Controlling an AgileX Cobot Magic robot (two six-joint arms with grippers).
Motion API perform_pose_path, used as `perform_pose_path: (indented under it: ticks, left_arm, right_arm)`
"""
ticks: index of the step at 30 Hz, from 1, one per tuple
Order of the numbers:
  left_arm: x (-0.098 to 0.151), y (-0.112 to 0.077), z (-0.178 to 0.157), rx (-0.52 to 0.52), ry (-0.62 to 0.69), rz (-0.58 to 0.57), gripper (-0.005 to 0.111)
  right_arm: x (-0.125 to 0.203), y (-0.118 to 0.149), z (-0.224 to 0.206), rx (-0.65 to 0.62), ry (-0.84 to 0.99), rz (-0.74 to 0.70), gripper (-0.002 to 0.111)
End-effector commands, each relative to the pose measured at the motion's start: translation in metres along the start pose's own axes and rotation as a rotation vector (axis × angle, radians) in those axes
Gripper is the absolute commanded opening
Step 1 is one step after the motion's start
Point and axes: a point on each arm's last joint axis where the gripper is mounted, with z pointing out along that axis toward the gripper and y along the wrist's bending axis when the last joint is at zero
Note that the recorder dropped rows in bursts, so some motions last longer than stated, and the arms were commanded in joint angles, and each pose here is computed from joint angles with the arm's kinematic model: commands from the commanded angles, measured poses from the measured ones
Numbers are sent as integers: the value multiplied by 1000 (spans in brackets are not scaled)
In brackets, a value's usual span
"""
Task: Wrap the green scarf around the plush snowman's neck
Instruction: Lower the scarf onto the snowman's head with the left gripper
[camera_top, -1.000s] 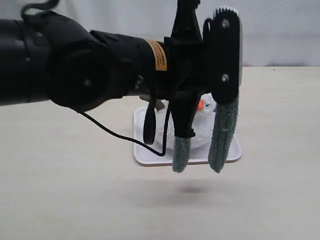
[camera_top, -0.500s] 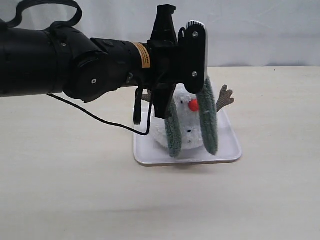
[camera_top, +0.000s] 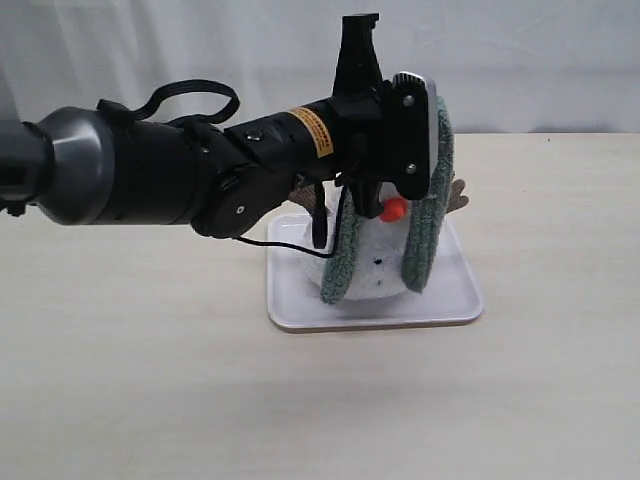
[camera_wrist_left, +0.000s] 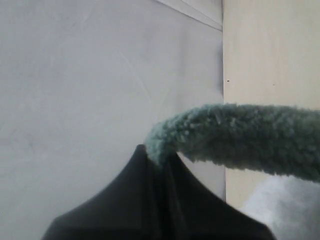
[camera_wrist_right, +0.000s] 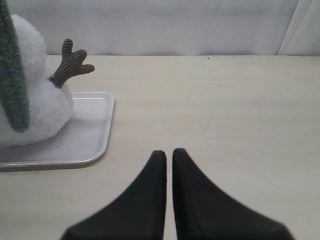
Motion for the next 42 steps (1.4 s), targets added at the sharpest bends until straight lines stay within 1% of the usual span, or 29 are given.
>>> perform_pose_path:
  ticks: [1, 4, 8, 10, 11, 12, 13, 17, 20, 21, 25, 26, 27, 30, 34, 40, 42]
  left_arm:
    - [9, -2, 14, 64, 48, -2, 0]
    - [18, -7, 19, 127, 91, -7, 0]
    - [29, -6, 19, 132, 118, -19, 0]
    - [40, -4, 19, 126, 145, -66, 0]
    - [46, -7, 19, 128, 160, -113, 0]
    - [48, -9, 20, 132, 167, -128, 0]
    - [51, -14, 21, 157, 179, -131, 0]
    - [52, -22, 24, 173, 181, -130, 0]
    - [52, -21, 24, 166, 178, -130, 1]
    - [52, -20, 24, 158, 175, -132, 5]
    - [50, -17, 25, 117, 157, -160, 41]
    - [50, -16, 25, 106, 152, -161, 47]
    - [50, -14, 25, 99, 148, -161, 49]
    - [48, -10, 24, 65, 138, -206, 53]
    - [45, 1, 21, 22, 137, -325, 52]
    - [45, 18, 13, -55, 184, -511, 52]
    - [44, 23, 10, -55, 189, -527, 52]
  right_arm:
    - [0, 0, 0, 5, -8, -7, 4]
    - [0, 0, 0, 5, -8, -7, 4]
    - [0, 0, 0, 5, -8, -7, 4]
    - [0, 0, 0, 5, -8, -7, 4]
    - [0, 0, 0, 5, -8, -7, 4]
    - [0, 0, 0, 5, -8, -7, 4]
    - [0, 0, 0, 5, -8, -7, 4]
    - [0, 0, 0, 5, -8, -7, 4]
    - [0, 0, 0, 5, -8, -7, 4]
    - [0, 0, 0, 5, -8, -7, 4]
    - [0, 0, 0, 5, -8, -7, 4]
    - [0, 0, 0, 5, -8, -7, 4]
    - [0, 0, 0, 5, -8, -7, 4]
    - [0, 0, 0, 5, -8, -7, 4]
    - [0, 0, 0, 5, -8, -7, 4]
    - [0, 0, 0, 5, -8, -7, 4]
    - [0, 0, 0, 5, -8, -7, 4]
